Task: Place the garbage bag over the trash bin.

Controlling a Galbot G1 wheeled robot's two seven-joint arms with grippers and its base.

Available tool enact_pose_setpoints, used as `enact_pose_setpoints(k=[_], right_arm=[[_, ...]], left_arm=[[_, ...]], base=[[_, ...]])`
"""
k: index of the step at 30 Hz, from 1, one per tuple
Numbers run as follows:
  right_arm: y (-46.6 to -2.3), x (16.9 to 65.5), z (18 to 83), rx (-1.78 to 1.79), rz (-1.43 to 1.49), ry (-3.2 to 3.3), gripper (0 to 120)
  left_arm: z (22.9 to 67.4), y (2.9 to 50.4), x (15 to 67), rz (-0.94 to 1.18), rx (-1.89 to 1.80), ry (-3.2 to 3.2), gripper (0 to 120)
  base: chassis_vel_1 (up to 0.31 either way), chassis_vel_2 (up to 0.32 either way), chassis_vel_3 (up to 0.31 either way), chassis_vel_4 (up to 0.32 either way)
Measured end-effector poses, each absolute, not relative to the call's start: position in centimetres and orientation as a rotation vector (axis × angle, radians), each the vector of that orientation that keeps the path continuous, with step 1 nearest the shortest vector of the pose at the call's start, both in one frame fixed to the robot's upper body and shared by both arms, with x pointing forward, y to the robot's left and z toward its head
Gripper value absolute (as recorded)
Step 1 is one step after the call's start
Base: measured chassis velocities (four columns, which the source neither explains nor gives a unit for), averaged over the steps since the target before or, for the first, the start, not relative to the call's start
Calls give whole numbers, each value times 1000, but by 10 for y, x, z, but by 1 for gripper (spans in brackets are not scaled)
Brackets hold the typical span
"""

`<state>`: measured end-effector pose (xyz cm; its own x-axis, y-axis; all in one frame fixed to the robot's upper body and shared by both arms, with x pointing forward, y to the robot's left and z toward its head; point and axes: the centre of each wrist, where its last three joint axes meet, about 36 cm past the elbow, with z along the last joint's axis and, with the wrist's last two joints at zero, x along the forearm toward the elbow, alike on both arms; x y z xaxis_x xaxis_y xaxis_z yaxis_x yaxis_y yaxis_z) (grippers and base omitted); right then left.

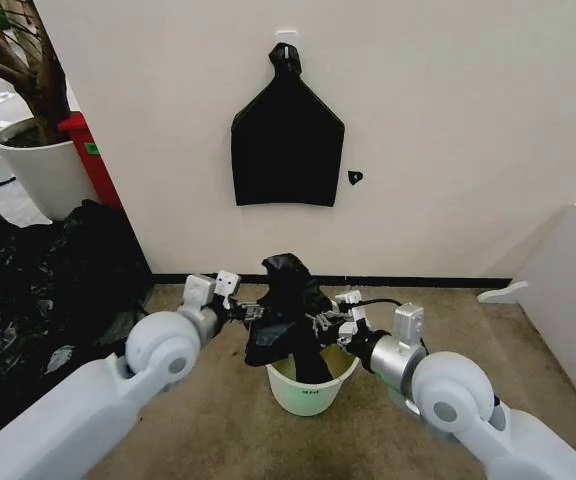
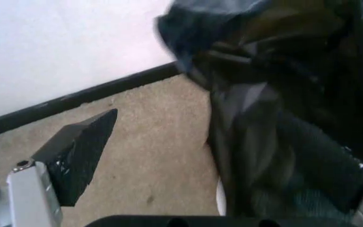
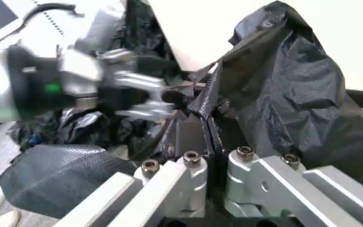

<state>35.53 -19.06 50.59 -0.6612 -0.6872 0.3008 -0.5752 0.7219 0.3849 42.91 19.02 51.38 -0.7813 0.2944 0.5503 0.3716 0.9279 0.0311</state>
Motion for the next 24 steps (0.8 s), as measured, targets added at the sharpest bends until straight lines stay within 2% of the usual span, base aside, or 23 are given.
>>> enact_pose_setpoints(k=[12, 24], right_arm=[[-174, 355, 501, 1011, -370, -2467, 0], [-175, 357, 503, 994, -390, -2465, 0]], left_arm=[[482, 152, 436, -232, -471, -2453, 100], [451, 151, 449, -257, -403, -2398, 100]], base=[[0, 0, 0, 0], [0, 0, 0, 0]])
